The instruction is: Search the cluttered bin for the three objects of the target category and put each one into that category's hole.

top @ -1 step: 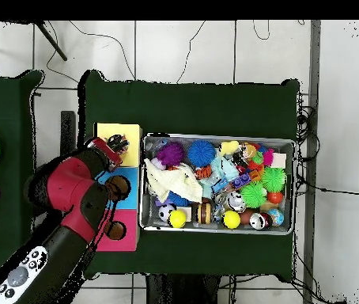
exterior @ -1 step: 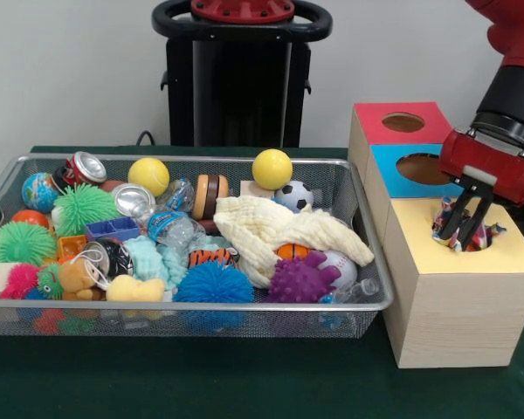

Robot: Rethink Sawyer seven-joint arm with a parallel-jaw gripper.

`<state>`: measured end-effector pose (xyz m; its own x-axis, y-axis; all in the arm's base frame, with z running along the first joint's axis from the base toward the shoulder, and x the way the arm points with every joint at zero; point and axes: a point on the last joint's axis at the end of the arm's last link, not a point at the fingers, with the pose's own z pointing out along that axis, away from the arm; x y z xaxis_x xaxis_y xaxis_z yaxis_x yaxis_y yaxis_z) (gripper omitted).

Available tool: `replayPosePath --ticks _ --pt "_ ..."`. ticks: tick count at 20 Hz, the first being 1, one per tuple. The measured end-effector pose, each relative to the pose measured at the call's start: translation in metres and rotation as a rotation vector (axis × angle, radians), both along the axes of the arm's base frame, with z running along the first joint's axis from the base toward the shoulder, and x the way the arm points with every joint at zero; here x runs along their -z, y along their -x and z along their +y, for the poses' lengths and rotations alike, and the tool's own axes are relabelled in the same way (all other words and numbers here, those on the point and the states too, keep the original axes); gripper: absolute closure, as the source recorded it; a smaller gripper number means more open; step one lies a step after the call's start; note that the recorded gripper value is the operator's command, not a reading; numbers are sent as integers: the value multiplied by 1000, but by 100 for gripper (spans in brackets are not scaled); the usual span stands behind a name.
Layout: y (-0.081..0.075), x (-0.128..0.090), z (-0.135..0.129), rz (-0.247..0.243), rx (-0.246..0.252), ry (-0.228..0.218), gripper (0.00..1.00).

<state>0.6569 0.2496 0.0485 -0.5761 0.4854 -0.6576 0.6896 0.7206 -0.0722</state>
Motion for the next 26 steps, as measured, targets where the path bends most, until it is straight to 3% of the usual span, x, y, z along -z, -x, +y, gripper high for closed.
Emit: replayPosePath --ticks 7,12,13,18,26 --pt "0 7 3 -18 1 -2 100" --pt "5 33 -6 -15 1 22 100" --pt "4 36 -8 -34 -4 31 0" --pt "0 36 -5 -71 -13 28 0" --pt "0 36 -4 -74 -13 26 0"
